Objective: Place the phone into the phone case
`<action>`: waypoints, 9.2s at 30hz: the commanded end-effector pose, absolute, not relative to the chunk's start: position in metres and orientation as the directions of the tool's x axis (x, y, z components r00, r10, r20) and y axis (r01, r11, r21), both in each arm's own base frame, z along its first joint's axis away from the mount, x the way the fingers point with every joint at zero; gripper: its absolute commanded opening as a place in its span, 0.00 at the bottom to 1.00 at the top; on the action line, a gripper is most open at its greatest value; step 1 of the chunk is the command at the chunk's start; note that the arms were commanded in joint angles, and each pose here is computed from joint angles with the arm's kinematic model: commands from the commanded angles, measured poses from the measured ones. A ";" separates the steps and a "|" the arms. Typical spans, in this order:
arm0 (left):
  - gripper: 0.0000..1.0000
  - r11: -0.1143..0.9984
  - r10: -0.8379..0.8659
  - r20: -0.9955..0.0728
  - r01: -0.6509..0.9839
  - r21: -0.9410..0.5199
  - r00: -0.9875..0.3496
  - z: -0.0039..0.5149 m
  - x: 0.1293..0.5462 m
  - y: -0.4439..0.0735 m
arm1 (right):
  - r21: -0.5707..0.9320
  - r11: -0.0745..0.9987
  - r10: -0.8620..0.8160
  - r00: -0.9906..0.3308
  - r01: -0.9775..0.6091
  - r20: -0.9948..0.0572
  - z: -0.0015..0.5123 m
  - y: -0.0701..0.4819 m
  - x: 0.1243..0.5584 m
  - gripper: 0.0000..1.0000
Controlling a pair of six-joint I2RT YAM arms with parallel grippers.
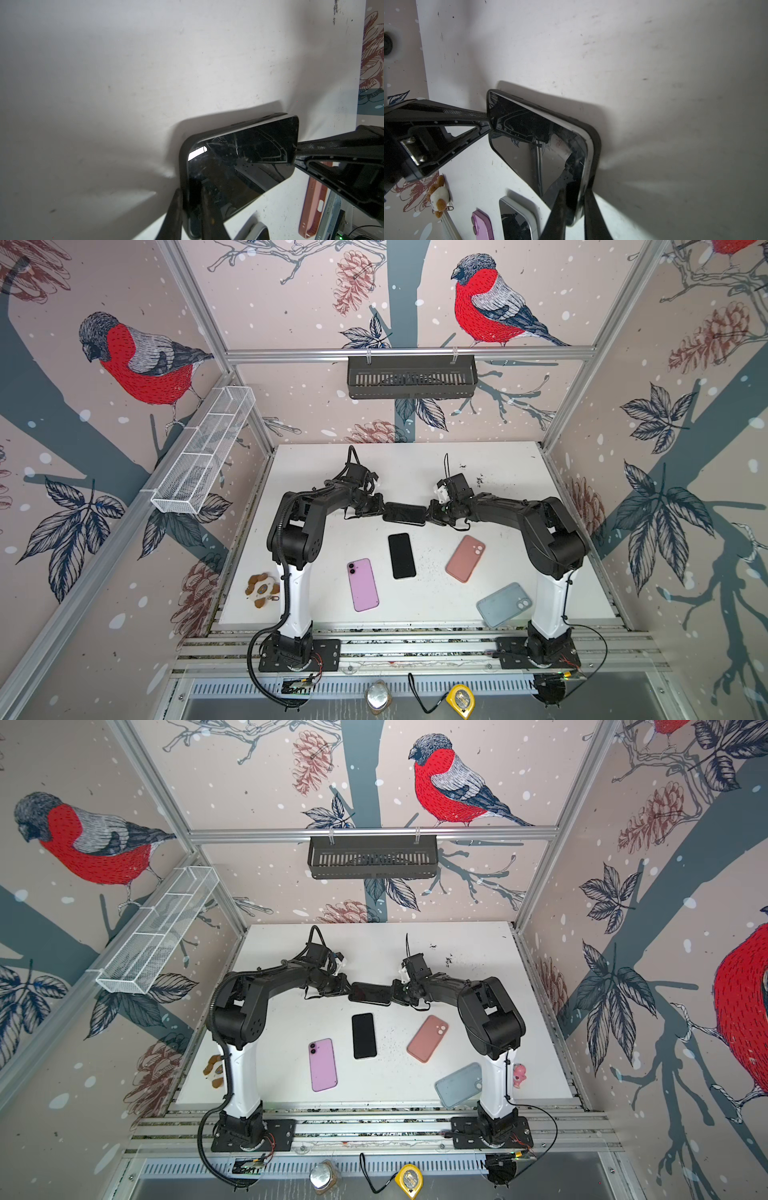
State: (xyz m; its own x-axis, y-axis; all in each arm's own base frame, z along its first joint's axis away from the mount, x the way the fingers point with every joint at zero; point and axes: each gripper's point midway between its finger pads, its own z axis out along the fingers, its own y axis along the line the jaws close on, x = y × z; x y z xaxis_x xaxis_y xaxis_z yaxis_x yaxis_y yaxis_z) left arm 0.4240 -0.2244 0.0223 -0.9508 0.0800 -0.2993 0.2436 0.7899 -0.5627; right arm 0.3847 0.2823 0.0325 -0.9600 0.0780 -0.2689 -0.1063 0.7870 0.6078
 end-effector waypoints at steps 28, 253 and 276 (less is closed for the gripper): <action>0.17 0.782 0.142 -0.175 0.218 -0.584 -0.974 -0.003 0.392 -0.233 | 0.475 0.872 -0.001 -0.972 -0.116 -0.234 -0.018 0.276 0.362 0.01; 0.19 0.834 0.316 -0.194 0.369 -0.410 -0.929 0.010 0.396 -0.240 | 0.135 0.888 -0.416 -0.894 -0.439 -0.168 0.036 0.247 0.353 0.16; 0.19 0.833 0.316 -0.191 0.368 -0.413 -0.929 0.009 0.396 -0.240 | 0.133 0.870 -0.472 -0.880 -0.475 -0.053 -0.002 0.250 0.328 0.14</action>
